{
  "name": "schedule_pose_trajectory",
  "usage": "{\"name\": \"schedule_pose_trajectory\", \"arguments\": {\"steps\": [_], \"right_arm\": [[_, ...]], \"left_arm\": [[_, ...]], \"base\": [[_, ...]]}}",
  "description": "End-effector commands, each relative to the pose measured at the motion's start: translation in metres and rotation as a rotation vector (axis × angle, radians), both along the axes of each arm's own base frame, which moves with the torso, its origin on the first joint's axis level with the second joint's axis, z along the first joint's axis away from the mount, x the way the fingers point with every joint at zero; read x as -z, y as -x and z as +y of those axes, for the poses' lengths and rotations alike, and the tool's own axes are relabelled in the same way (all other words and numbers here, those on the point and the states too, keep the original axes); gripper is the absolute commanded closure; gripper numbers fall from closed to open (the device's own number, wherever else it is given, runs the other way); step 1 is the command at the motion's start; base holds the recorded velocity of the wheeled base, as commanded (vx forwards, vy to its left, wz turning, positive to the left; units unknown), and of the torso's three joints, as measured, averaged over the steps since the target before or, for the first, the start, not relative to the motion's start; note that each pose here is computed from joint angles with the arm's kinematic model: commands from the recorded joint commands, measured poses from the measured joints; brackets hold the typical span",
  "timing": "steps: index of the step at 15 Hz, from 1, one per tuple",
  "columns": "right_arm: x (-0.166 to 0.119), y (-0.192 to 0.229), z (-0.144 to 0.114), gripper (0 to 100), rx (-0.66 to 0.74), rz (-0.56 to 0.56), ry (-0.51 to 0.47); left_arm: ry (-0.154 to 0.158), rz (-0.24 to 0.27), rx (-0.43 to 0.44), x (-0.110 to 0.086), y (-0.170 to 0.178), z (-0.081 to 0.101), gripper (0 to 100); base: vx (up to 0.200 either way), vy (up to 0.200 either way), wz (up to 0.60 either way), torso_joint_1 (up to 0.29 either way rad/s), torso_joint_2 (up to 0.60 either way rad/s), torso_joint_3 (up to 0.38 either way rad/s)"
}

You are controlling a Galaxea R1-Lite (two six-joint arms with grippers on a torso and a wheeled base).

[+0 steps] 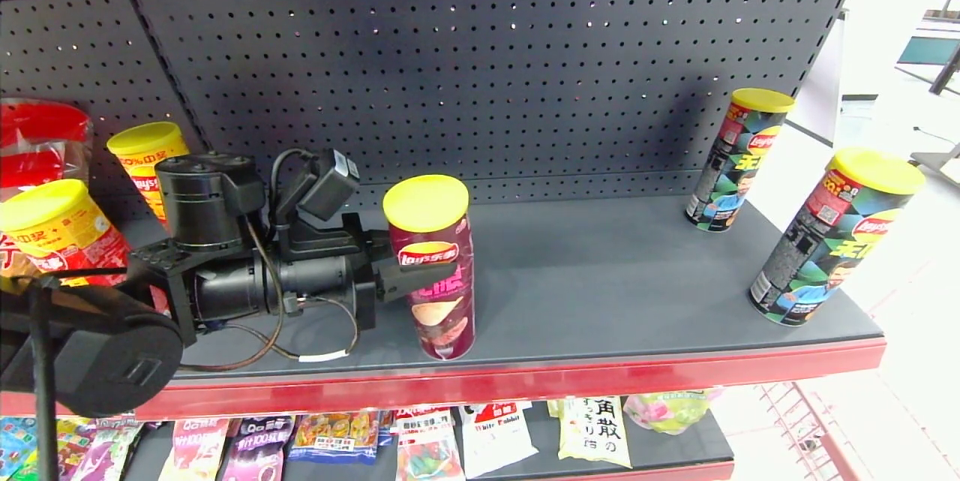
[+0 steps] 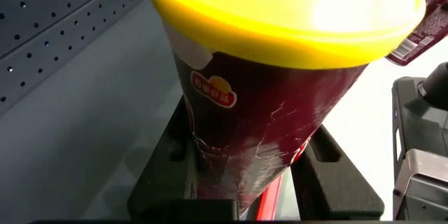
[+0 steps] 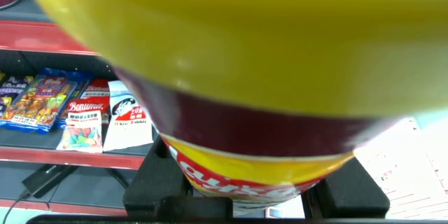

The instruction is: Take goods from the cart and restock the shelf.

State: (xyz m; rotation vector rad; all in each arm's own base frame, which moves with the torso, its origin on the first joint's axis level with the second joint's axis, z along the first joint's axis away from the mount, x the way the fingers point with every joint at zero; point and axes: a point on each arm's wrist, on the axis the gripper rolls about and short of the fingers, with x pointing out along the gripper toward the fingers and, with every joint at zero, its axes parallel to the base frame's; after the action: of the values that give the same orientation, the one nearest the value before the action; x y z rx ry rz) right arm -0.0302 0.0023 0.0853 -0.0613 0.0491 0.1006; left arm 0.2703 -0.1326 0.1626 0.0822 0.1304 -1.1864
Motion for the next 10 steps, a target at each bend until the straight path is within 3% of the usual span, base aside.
{"name": "schedule_pose_trajectory", "arguments": {"steps": [1,6,10], "right_arm": [[0.0001,0.0001,0.0000,100,-0.001,-0.002,0.000],[0.0000,0.0000,0.0000,100,-0.001,0.000,0.002],[0.0000,0.0000,0.0000,100,-0.001,0.000,0.002]], "left_arm": [[-0.002,0.007,0.002,0.0013,0.0006,0.0003,100],[0.019,0.023,0.002,-0.0038,0.0014,0.0005,100],[0.015,0.031,-0.001,-0.0011,0.0016,0.0011,100]], "base": [[0.000,0.000,0.00,0.000,0.00,0.000],[0.000,0.000,0.00,0.000,0.00,0.000],[0.000,0.000,0.00,0.000,0.00,0.000]]}}
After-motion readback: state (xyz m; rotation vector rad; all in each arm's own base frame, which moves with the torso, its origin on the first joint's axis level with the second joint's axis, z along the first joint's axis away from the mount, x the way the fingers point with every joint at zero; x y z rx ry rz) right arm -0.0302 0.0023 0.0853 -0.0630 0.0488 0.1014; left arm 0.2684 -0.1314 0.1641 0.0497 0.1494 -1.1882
